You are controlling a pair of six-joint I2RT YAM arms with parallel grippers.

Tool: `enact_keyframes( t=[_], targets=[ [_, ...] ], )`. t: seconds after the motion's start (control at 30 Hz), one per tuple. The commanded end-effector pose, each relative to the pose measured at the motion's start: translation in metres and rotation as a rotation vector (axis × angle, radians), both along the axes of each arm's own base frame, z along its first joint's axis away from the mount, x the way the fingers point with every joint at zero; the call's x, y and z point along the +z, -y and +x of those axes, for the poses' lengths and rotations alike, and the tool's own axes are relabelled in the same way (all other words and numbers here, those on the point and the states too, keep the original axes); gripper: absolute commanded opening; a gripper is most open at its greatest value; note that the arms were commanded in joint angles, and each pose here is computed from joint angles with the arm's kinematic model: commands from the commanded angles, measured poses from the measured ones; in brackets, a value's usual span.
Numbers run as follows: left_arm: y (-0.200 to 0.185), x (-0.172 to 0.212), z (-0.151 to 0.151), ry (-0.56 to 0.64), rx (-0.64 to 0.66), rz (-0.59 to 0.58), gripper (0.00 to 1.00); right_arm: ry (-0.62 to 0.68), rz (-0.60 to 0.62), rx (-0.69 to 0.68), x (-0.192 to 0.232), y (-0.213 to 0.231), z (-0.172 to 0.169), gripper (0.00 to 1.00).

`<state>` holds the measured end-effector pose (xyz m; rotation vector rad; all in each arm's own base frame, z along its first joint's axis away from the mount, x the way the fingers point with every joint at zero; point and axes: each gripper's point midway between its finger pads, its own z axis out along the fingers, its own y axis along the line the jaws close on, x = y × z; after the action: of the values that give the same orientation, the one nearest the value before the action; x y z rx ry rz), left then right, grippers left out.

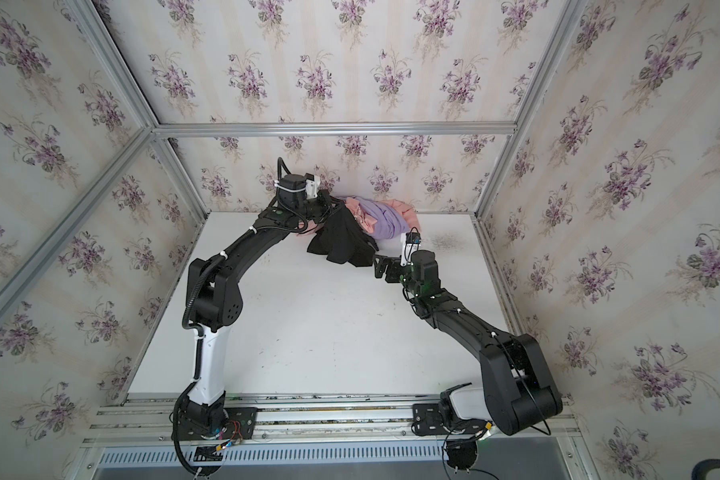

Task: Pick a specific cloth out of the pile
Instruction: 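Lift the black cloth up out of the pile with the left gripper, then raise the black cloth higher with the left gripper, pulling it free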

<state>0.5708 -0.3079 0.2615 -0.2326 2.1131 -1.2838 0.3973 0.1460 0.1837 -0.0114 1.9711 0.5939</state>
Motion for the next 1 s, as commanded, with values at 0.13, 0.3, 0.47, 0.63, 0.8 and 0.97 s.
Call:
enact_keyframes(
  t=[0.13, 0.3, 0.47, 0.63, 0.8, 0.97],
  targets=[
    [0.002, 0.038, 0.0, 0.097, -0.011, -0.041, 0.0, 0.046, 0.006, 0.006, 0.012, -0.001, 0.002, 1.0],
    [0.002, 0.044, 0.0, 0.108, -0.009, -0.045, 0.0, 0.055, 0.004, 0.006, 0.017, -0.001, 0.003, 1.0],
    [0.0, 0.053, -0.002, 0.134, -0.005, -0.038, 0.0, 0.059, 0.004, 0.005, 0.018, -0.001, 0.004, 1.0],
    [-0.001, 0.058, -0.003, 0.146, -0.004, -0.038, 0.0, 0.057, 0.008, 0.007, 0.018, -0.002, 0.004, 1.0],
    [-0.002, 0.063, -0.004, 0.156, -0.004, -0.04, 0.0, 0.059, 0.008, 0.008, 0.019, -0.002, 0.004, 1.0],
    [-0.001, 0.065, -0.005, 0.157, -0.006, -0.042, 0.0, 0.055, 0.007, 0.009, 0.018, -0.002, 0.004, 1.0]
  ],
)
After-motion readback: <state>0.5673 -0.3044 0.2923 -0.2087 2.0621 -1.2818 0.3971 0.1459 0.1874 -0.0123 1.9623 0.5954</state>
